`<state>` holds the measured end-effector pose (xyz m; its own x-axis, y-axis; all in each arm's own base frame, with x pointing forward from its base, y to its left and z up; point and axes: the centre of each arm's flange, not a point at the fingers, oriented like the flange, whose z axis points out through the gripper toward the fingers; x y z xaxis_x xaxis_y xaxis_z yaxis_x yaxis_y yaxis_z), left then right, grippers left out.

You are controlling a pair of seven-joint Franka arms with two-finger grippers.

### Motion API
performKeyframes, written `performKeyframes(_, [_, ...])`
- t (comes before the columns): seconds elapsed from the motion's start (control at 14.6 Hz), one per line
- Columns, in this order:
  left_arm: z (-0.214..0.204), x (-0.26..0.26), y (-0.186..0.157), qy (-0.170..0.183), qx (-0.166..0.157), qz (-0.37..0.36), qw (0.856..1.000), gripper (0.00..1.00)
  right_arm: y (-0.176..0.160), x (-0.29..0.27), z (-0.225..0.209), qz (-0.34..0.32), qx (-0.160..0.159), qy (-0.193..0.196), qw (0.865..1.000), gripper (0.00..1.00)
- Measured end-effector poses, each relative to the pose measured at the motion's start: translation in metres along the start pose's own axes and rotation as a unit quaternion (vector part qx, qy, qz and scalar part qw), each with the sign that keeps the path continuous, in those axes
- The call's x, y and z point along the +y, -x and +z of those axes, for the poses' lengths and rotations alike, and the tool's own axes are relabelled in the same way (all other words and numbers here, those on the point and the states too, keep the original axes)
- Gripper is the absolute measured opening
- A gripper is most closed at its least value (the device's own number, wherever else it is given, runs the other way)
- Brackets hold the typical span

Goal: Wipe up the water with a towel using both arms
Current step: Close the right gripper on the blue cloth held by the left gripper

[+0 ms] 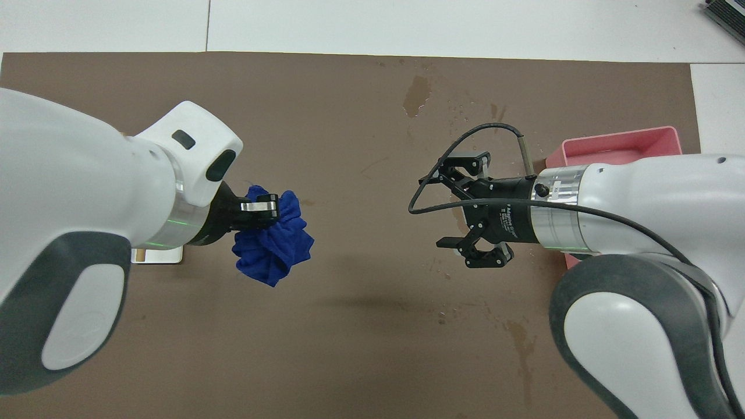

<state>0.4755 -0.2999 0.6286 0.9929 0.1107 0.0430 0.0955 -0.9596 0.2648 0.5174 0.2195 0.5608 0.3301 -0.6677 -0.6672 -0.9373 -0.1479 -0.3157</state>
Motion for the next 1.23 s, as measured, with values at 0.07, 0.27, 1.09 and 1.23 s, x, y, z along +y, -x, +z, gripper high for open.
performKeyframes(0.07, [0.000,0.007,0.002,0.007,0.008,-0.008,1.000,0.21,0.001,0.000,0.001,0.015,-0.012,-0.003,1.000,1.00])
performKeyframes(0.27, [0.000,0.031,0.010,0.033,0.030,-0.030,0.999,0.21,0.005,0.001,0.016,0.036,-0.041,0.002,0.999,1.00])
performKeyframes(1.09, [0.017,0.094,0.056,0.076,0.040,-0.046,0.995,0.21,0.000,-0.002,0.056,0.046,-0.039,0.015,0.998,1.00])
performKeyframes(1.23, [0.016,0.095,0.056,0.078,0.041,-0.046,0.995,0.21,0.000,-0.003,0.055,0.046,-0.039,0.014,0.998,0.99])
